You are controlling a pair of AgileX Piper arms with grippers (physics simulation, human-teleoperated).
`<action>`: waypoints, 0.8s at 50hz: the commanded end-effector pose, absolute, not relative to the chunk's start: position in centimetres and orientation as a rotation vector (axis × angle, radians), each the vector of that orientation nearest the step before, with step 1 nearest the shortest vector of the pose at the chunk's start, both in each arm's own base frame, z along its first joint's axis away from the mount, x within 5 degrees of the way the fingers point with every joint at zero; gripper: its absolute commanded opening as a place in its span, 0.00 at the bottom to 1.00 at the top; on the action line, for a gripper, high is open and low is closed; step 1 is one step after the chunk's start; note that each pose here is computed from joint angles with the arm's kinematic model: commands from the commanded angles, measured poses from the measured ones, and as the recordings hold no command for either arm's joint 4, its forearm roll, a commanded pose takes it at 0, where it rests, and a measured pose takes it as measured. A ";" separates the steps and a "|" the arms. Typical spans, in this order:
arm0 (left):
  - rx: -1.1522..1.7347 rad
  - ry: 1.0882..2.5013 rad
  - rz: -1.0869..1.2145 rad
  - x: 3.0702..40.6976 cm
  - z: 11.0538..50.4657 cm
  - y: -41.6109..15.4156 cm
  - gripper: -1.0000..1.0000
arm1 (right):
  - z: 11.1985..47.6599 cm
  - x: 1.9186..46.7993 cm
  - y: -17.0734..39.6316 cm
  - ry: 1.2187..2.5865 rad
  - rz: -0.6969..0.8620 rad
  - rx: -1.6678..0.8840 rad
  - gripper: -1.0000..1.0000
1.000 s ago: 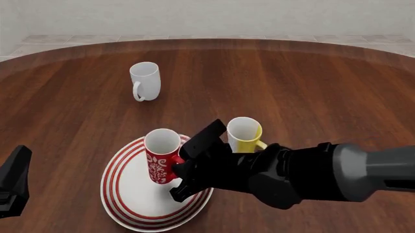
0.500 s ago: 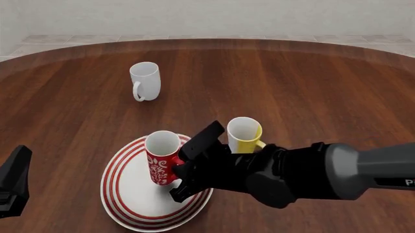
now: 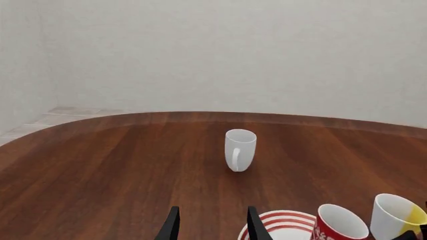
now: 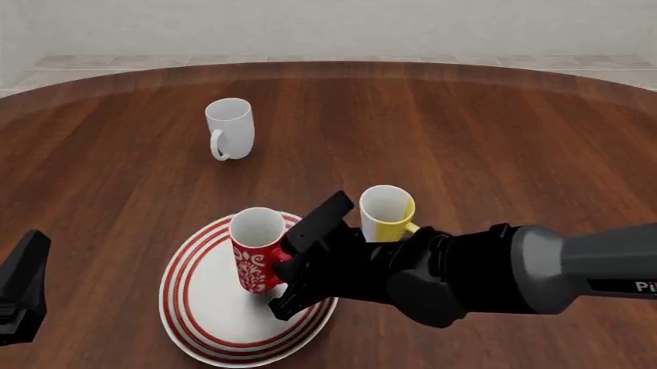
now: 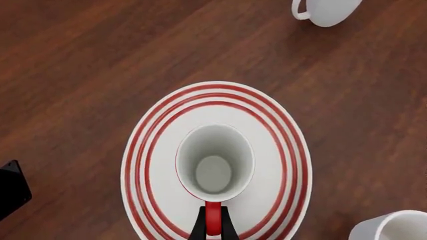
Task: Pick up the red mug and put it on the plate
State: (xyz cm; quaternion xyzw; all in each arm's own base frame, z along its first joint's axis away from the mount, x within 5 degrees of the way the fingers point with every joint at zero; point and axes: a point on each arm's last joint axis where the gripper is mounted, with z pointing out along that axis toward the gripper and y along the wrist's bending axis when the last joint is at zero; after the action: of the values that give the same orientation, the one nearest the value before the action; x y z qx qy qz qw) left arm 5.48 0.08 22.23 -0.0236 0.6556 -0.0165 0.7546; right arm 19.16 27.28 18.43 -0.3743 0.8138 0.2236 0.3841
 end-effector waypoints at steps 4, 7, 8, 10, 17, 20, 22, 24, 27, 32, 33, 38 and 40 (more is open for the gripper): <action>-0.052 1.430 -0.036 5.5 22.2 0.1 1.00 | 18.4 19.2 27.4 2.075 0.570 -0.956 0.00; -0.052 1.429 -0.036 5.5 22.4 0.1 1.00 | 18.5 19.2 27.4 2.071 0.570 -0.958 0.00; -0.054 1.429 -0.036 5.5 22.3 0.1 1.00 | 18.4 19.2 27.5 2.072 0.571 -0.959 0.00; -0.054 1.428 -0.036 5.5 22.3 0.1 1.00 | 18.3 19.2 27.5 2.074 0.569 -0.962 0.00; -0.055 1.427 -0.036 5.5 22.1 0.1 1.00 | 18.4 19.2 27.6 2.073 0.568 -0.965 0.00; -0.055 1.427 -0.037 5.5 22.1 0.1 1.00 | 18.3 19.2 27.6 2.075 0.567 -0.965 0.00; -0.055 1.426 -0.037 5.5 22.1 0.1 1.00 | 18.3 19.2 27.6 2.074 0.566 -0.969 0.00; -0.055 1.427 -0.037 5.5 22.2 0.1 1.00 | 18.3 19.2 27.7 2.075 0.567 -0.970 0.00; -0.055 1.427 -0.037 5.5 22.0 0.1 1.00 | 18.2 19.2 27.7 2.076 0.565 -0.971 0.00; -0.053 1.425 -0.037 5.5 22.0 0.1 1.00 | 18.3 19.3 27.6 2.074 0.560 -0.972 0.00; -0.052 1.424 -0.037 5.5 22.1 0.1 1.00 | 18.2 19.3 27.6 2.074 0.557 -0.976 0.00; -0.049 1.425 -0.037 5.5 22.3 0.1 1.00 | 18.0 19.4 27.8 2.078 0.553 -0.985 0.00; -0.050 1.425 -0.036 5.5 22.2 0.1 1.00 | 17.7 19.3 27.9 2.082 0.555 -0.988 0.00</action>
State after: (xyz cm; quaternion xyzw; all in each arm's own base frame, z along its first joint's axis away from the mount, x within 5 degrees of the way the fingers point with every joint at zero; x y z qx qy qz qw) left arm 5.49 0.08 22.20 -0.0240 0.6539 -0.0169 0.7560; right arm 19.25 27.62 18.00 -0.3846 0.8134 0.2170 0.3786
